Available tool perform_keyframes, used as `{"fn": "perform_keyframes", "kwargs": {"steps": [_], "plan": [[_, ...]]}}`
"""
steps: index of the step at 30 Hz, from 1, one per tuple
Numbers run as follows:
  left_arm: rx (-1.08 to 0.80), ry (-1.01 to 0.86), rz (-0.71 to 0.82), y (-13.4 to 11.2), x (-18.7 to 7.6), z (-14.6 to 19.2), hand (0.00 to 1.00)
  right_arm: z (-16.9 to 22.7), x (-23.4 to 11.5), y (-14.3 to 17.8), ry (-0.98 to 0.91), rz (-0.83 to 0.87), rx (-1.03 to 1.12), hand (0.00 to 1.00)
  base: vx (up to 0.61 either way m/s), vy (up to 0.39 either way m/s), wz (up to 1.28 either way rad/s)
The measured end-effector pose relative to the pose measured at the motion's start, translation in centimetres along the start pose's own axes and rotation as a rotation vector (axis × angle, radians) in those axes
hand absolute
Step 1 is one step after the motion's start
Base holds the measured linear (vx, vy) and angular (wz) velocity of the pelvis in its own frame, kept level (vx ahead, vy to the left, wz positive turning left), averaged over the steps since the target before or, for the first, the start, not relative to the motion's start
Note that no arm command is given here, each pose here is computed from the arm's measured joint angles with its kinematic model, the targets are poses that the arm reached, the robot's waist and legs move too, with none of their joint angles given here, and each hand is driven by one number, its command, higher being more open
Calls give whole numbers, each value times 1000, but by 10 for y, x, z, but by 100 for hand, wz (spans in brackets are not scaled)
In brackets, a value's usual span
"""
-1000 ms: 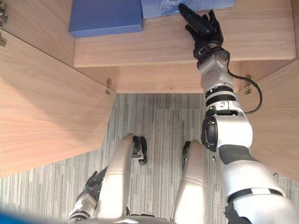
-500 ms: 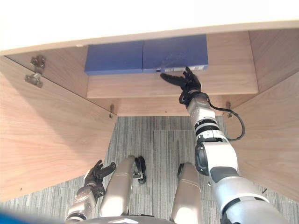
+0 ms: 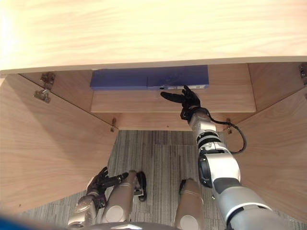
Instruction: Walk over to the cabinet, pick up the folder, carry it to the office cabinet, place the folder inside the office cabinet, then close the office cabinet door
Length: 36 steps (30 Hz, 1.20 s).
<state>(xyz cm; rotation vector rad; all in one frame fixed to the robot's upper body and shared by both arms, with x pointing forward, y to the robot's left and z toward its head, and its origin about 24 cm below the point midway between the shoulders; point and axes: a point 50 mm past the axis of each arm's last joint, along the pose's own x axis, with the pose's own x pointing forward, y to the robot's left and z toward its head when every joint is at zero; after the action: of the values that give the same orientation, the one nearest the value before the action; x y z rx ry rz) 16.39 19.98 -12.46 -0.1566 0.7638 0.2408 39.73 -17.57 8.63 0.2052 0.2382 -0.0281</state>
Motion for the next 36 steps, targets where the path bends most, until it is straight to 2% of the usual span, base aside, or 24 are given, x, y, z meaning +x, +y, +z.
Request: {"fn": "perform_keyframes", "kwargs": {"steps": [5, 8, 10, 13, 16, 22, 26, 31, 36], "plan": [[15, 29, 4, 2, -4, -10, 100, -46, -9, 2, 100, -3, 7, 100, 29, -17, -7], [111, 33, 3, 2, -7, -14, 100, -105, -31, 4, 205, -2, 0, 100, 68, -61, 2], [164, 55, -15, 0, -11, -22, 100, -160, -61, 3, 325, -20, -15, 100, 78, -60, 7], [170, 89, -31, -6, -15, -34, 100, -213, -101, -10, 472, -63, -34, 100, 77, -53, 4], [192, 126, -13, -3, -18, -44, 100, -236, -131, -29, 529, -122, -57, 100, 34, -37, -4], [186, 171, 75, 6, -18, -52, 100, -250, -165, -58, 507, -260, -52, 100, -18, -27, -22], [164, 161, 73, -1, -18, -54, 100, -261, -178, -67, 536, -293, -63, 100, -73, -22, -111], [240, 73, -54, -31, -9, -36, 100, -284, -211, -85, 654, -433, 52, 100, -168, 165, -87], [226, 27, -68, -36, -7, -29, 100, -286, -216, -81, 634, -473, 111, 100, -306, 150, -140]]}}
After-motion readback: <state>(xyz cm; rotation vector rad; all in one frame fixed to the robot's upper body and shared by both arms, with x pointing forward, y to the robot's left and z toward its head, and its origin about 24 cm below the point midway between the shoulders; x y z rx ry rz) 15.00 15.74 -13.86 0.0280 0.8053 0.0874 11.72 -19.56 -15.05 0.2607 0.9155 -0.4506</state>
